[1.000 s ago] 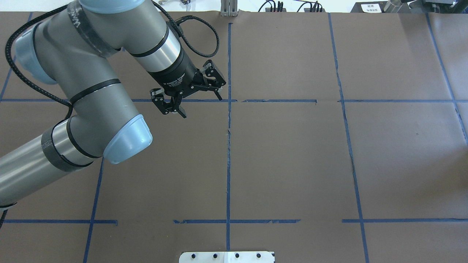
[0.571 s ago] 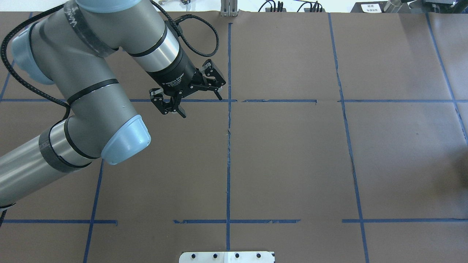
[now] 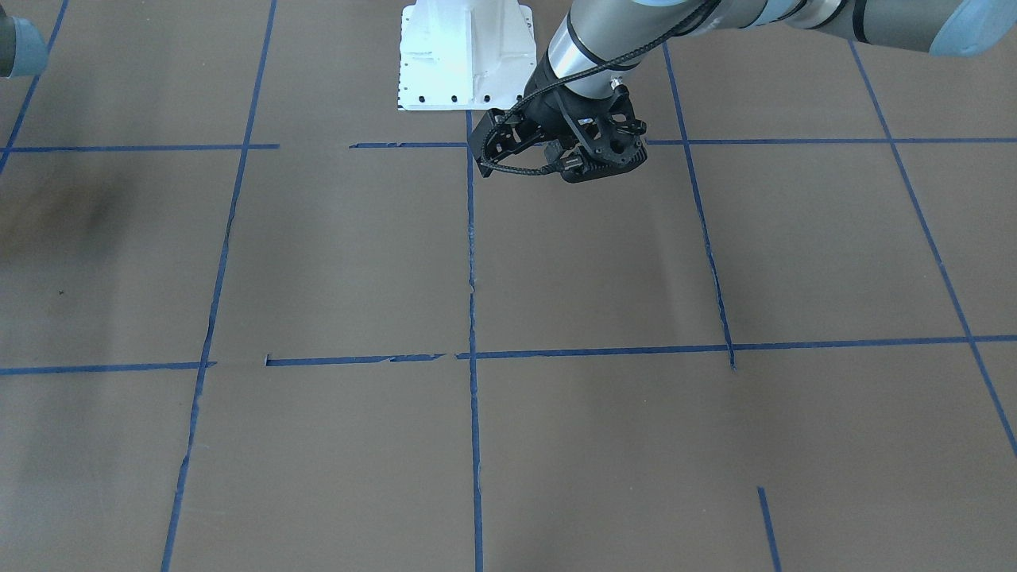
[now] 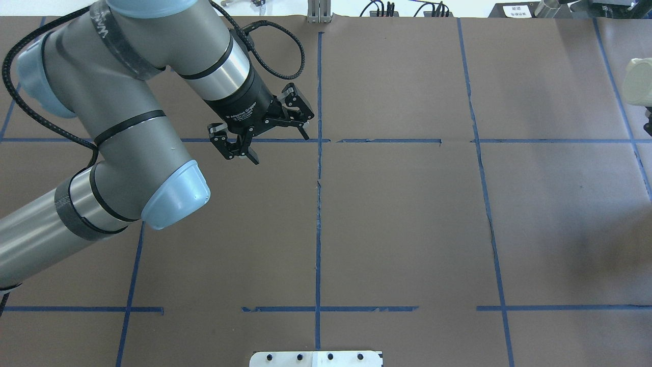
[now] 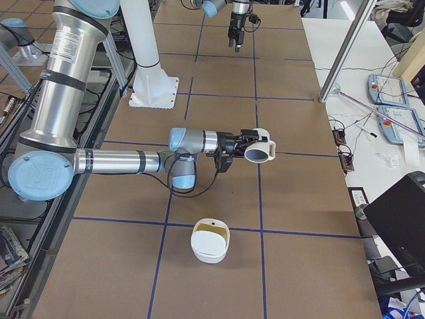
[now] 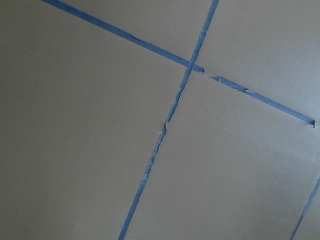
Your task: Left arm hands cup to right arm to dump lemon
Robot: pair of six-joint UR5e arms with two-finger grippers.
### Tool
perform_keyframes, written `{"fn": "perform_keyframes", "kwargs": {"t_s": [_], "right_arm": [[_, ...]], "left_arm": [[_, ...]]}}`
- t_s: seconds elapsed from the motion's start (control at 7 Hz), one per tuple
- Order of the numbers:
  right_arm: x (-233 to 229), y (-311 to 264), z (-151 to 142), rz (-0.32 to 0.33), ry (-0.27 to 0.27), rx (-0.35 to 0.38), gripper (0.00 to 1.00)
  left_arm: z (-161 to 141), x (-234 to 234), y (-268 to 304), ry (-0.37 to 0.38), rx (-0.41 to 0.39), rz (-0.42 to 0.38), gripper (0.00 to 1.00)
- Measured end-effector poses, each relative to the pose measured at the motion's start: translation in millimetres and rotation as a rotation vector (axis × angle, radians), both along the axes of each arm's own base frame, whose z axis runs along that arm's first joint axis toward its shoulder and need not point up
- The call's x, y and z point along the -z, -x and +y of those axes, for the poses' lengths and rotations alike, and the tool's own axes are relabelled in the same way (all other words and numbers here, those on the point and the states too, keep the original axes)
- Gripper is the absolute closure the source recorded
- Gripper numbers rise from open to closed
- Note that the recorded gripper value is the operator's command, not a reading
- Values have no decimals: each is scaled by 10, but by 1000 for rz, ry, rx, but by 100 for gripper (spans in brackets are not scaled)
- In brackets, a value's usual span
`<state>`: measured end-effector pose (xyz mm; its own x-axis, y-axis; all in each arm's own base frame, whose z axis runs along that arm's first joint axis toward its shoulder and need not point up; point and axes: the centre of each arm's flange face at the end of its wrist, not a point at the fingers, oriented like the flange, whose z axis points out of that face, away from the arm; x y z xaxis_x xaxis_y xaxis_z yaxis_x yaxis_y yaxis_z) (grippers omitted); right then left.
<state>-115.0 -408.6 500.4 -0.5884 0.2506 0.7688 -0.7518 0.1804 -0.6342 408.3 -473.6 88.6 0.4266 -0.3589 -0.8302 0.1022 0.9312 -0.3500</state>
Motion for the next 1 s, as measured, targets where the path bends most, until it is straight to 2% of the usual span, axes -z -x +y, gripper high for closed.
{"fn": "perform_keyframes", "kwargs": {"t_s": [0.29,0.57,0.86,1.0], "right_arm": [[340,546,-216,362,-109,92,89],[631,1237,-253,711,-237,147,89],[1133,2165,-229,1009,-294,168,90],[1428,2638,-151,1116,-299,174,90]], "left_arm": [[-27,75,11,-19,22,0,2],[-70,176,5,-45,46,-1,2],[-142,305,-45,-61,64,-4,3],[-223,418,-124,-62,70,-8,3]]}}
